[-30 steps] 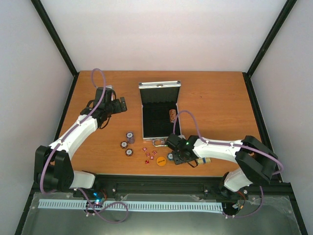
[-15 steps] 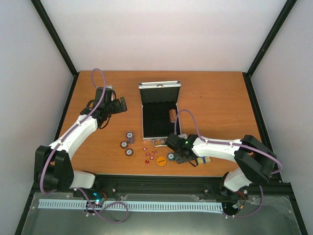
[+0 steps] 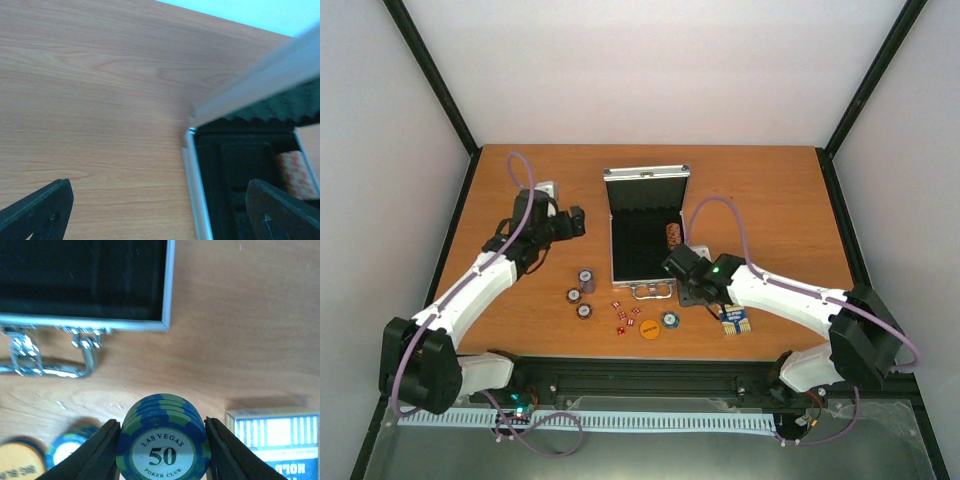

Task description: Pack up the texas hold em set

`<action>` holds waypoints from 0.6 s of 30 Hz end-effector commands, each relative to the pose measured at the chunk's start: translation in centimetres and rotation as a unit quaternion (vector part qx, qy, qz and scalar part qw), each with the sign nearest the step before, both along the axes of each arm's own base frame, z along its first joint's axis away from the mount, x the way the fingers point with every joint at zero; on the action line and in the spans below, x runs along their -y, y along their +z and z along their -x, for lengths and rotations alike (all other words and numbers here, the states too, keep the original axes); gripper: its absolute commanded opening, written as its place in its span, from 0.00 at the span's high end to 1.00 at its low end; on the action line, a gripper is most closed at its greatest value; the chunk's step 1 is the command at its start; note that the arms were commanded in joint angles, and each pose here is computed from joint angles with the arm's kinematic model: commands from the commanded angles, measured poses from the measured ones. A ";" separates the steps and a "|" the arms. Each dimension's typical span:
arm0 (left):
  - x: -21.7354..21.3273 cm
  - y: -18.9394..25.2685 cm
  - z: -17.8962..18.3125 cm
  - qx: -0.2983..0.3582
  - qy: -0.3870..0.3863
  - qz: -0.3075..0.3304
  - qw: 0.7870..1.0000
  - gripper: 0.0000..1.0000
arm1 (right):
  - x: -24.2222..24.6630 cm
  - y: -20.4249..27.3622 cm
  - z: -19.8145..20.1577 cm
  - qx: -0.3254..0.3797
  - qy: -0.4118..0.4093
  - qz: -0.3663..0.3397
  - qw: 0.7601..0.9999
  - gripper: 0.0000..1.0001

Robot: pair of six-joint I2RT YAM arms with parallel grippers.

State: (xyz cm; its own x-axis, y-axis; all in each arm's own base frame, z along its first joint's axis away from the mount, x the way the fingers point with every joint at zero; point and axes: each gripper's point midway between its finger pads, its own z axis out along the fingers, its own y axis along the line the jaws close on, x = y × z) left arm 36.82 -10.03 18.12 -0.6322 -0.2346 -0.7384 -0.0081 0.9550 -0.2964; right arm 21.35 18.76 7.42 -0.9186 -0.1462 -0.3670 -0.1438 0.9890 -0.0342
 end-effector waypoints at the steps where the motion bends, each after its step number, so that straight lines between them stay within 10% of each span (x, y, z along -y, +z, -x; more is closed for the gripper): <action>1: 4.4 2.2 0.8 0.068 -0.078 0.049 0.993 0.04 | -1.2 3.4 -2.9 0.059 -0.021 -0.039 0.997 0.91; 18: 12.1 4.1 9.3 0.202 -0.299 0.136 0.923 0.04 | -4.9 11.8 -11.3 0.176 -0.068 -0.194 0.963 0.92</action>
